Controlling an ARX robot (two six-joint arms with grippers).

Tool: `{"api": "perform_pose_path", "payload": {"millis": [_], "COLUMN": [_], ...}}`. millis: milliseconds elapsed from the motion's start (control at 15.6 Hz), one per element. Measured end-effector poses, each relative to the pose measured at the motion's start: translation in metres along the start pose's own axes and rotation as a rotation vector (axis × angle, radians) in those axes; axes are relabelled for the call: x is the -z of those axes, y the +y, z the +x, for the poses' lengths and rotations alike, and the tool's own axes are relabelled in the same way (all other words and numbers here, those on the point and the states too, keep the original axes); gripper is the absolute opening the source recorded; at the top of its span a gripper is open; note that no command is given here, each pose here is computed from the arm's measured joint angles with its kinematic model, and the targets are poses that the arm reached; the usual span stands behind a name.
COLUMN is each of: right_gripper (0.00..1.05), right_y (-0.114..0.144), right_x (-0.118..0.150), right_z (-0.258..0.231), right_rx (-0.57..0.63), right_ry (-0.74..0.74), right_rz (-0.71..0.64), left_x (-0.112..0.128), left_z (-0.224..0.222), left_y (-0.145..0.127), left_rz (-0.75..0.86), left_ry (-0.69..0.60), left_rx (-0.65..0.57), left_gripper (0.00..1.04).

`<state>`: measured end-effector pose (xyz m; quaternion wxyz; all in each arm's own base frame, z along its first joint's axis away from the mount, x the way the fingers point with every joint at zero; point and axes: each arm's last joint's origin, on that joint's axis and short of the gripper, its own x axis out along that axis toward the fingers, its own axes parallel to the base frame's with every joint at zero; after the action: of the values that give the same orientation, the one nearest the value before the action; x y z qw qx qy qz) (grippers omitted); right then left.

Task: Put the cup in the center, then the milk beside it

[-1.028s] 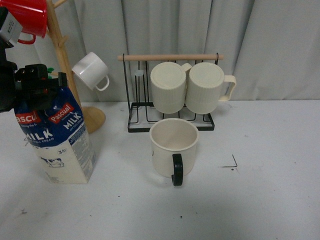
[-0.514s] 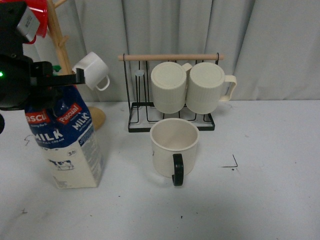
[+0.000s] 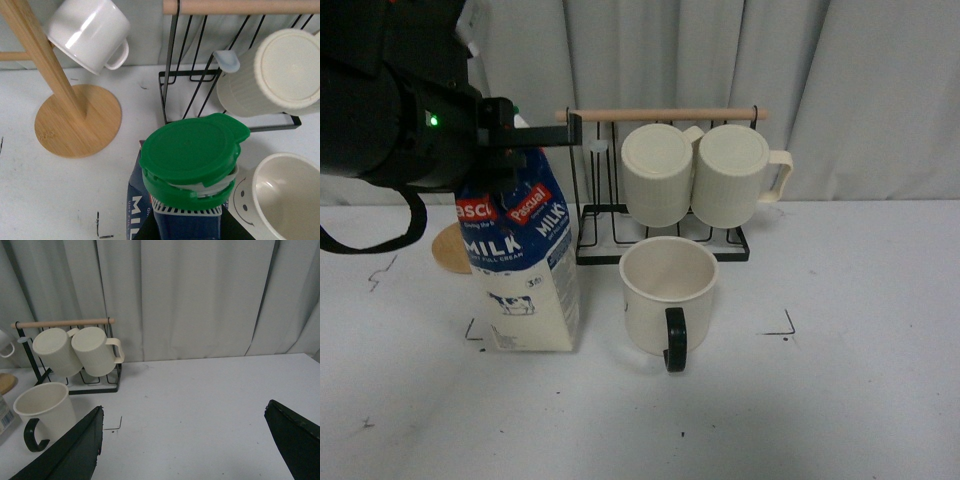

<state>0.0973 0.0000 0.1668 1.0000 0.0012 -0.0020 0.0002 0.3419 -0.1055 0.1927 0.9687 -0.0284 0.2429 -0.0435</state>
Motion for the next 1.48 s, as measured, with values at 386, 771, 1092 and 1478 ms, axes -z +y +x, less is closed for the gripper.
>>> {"api": "perform_pose_path", "payload": {"millis": [386,771,1092,1478], "right_gripper": [0.98,0.98,0.98,0.98], "right_y": [0.000,0.000,0.000,0.000], "right_x": [0.000,0.000,0.000,0.000], "right_z": [0.000,0.000,0.000,0.000], "right_rx": [0.000,0.000,0.000,0.000], "right_ry": [0.000,0.000,0.000,0.000], "right_rz": [0.000,0.000,0.000,0.000], "left_x": [0.007,0.016,0.008,-0.010], "left_z": [0.002,0.005,-0.005,-0.067], "left_y": [-0.024,-0.035,-0.036,-0.002], "left_rz": [0.027,0.042,-0.017,-0.144], "left_ry": [-0.021,-0.009,-0.029,-0.216], "left_rx": [0.011,0.006,0.034,0.054], "left_gripper": [0.04,0.04,0.55,0.97]}}
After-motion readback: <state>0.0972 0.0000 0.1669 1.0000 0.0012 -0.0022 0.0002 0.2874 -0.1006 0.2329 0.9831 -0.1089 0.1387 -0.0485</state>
